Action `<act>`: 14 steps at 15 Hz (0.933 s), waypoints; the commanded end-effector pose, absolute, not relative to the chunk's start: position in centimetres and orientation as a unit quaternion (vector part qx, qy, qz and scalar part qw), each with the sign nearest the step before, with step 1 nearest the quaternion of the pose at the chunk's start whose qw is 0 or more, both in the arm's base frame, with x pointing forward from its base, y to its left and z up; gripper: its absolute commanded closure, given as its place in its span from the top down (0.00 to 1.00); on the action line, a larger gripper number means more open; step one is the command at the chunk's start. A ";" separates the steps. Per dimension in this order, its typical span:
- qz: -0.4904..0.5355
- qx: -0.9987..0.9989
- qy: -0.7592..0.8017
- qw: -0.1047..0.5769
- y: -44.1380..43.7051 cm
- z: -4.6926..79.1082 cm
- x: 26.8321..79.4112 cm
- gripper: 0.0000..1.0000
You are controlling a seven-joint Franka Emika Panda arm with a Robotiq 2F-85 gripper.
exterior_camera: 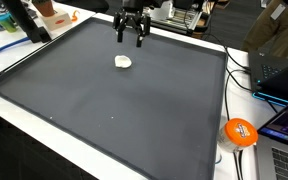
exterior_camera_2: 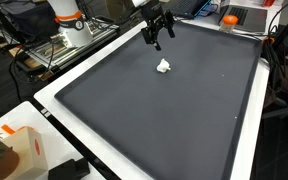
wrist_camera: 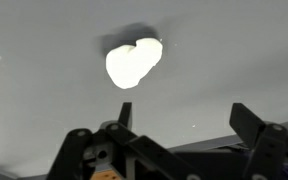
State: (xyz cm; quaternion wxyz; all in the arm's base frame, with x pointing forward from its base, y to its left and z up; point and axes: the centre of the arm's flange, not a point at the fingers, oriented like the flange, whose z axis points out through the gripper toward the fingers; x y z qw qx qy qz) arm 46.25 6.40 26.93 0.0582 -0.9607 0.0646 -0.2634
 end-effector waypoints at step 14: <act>-0.350 -0.933 0.057 0.056 3.6 21.6 40.8 1.00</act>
